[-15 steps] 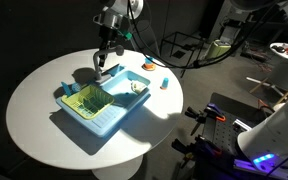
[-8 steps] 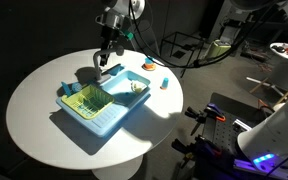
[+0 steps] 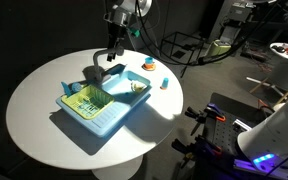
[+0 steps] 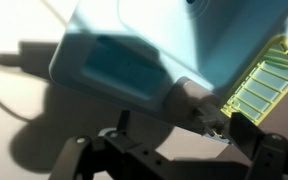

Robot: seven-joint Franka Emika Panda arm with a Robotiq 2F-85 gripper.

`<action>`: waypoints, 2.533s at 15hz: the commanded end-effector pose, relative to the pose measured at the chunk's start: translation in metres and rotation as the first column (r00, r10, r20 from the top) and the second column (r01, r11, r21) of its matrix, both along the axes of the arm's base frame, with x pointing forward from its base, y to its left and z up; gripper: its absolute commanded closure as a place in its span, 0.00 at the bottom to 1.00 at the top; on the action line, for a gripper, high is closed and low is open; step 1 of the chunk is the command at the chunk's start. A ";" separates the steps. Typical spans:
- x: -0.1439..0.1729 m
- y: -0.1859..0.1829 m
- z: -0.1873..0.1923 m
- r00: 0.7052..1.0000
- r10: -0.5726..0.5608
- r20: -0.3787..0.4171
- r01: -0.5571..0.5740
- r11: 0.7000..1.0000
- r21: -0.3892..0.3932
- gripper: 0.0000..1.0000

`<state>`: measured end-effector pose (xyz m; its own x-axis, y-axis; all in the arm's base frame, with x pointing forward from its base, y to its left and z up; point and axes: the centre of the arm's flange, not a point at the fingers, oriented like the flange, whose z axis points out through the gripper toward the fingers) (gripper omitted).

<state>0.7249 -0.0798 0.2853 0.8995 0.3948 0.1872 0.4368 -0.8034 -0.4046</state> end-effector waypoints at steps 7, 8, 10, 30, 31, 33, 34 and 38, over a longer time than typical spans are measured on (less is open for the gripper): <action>-0.095 -0.012 0.055 0.985 -0.174 0.017 0.173 0.961 -0.216 0.00; -0.104 -0.013 0.061 0.979 -0.201 0.020 0.200 0.951 -0.235 0.00; -0.120 -0.014 0.071 0.968 -0.251 0.032 0.250 0.930 -0.269 0.00; -0.266 0.051 0.158 0.880 -0.464 -0.103 0.365 0.799 -0.477 0.00; -0.268 0.054 0.159 0.881 -0.461 -0.105 0.362 0.800 -0.479 0.00; -0.258 0.049 0.155 0.891 -0.442 -0.105 0.347 0.810 -0.472 0.00; -0.259 0.051 0.155 0.892 -0.440 -0.104 0.345 0.811 -0.473 0.00; -0.261 0.053 0.154 0.893 -0.438 -0.108 0.341 0.812 -0.474 0.00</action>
<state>0.4638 -0.0272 0.4388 0.9927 -0.0012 -0.1203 -0.0036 -0.9998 -0.0197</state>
